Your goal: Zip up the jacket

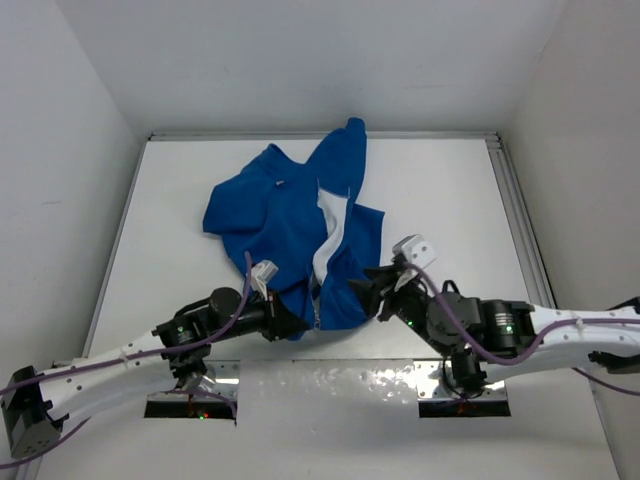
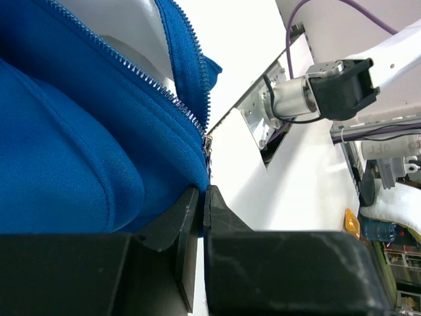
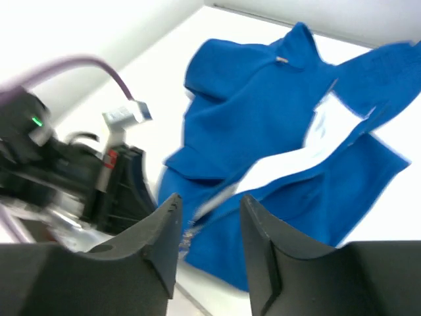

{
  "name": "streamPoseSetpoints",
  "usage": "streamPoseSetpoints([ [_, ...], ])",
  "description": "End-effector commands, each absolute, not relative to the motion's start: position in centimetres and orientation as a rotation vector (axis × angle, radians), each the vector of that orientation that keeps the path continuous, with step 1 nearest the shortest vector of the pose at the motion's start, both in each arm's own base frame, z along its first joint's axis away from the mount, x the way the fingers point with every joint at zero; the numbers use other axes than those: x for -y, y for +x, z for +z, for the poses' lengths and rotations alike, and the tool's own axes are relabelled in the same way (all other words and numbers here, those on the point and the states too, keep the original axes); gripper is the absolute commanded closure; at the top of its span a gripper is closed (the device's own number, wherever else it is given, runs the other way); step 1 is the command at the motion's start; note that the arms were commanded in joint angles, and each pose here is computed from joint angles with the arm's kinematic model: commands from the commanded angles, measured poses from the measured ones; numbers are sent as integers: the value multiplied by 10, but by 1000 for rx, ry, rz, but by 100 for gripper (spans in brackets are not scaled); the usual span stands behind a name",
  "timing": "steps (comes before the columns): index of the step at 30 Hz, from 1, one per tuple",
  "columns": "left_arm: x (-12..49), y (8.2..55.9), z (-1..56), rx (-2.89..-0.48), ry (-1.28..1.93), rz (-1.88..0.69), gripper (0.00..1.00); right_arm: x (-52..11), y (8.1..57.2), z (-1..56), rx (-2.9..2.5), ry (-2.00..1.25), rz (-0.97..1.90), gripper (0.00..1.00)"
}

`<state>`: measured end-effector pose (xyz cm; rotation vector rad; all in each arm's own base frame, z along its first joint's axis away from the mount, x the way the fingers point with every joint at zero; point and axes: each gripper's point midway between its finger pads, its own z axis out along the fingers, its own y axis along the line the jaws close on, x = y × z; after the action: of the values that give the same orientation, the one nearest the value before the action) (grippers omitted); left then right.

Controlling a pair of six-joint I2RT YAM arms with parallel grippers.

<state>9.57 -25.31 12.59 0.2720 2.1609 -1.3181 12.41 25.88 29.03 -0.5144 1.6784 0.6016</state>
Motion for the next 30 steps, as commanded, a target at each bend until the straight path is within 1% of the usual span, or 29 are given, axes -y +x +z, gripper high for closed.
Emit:
streamPoseSetpoints([
  [1,264,100,161,-2033,295,-1388,100,-286,19,293,-1657,-743,948,59],
  [5,266,102,172,-2001,298,-1400,100,-296,-12,298,-1717,-815,1125,54],
  [7,266,101,171,-2003,297,-1404,100,-298,-20,302,-1758,-802,1178,54],
  [9,267,101,173,-1995,300,-1411,100,-301,-16,301,-1792,-732,1173,52],
  [12,268,101,175,-1989,304,-1413,100,-297,17,294,-1843,-519,1150,53],
  [13,268,101,174,-1985,303,-1423,100,-291,51,283,-1860,-416,1058,52],
  [15,269,99,174,-1980,302,-1444,100,-281,87,271,-1883,-325,972,44],
  [16,270,98,175,-1982,306,-1450,100,-270,125,266,-1903,-218,892,42],
  [18,271,98,174,-1987,315,-1447,100,-293,129,260,-1965,-330,1004,34],
  [19,271,97,174,-1986,316,-1451,100,-296,149,271,-1955,-324,1036,30],
  [20,271,97,174,-1985,314,-1453,100,-306,151,277,-1946,-363,1090,27],
  [21,270,97,176,-1979,313,-1458,100,-321,147,275,-1950,-468,1139,24],
  [22,269,97,175,-1981,310,-1455,100,-327,150,287,-1903,-514,1194,19],
  [24,268,96,179,-1969,305,-1458,100,-346,131,303,-1861,-651,1387,14],
  [25,266,97,179,-1968,299,-1453,100,-350,127,324,-1812,-675,1434,14],
  [26,266,97,179,-1967,298,-1455,100,-353,122,331,-1792,-695,1482,15],
  [27,266,96,179,-1968,299,-1453,100,-354,118,333,-1787,-709,1506,15],
  [28,266,96,180,-1969,304,-1452,100,-356,117,334,-1795,-709,1520,21],
  [30,266,95,180,-1968,312,-1454,100,-359,105,328,-1810,-774,1582,22],
])
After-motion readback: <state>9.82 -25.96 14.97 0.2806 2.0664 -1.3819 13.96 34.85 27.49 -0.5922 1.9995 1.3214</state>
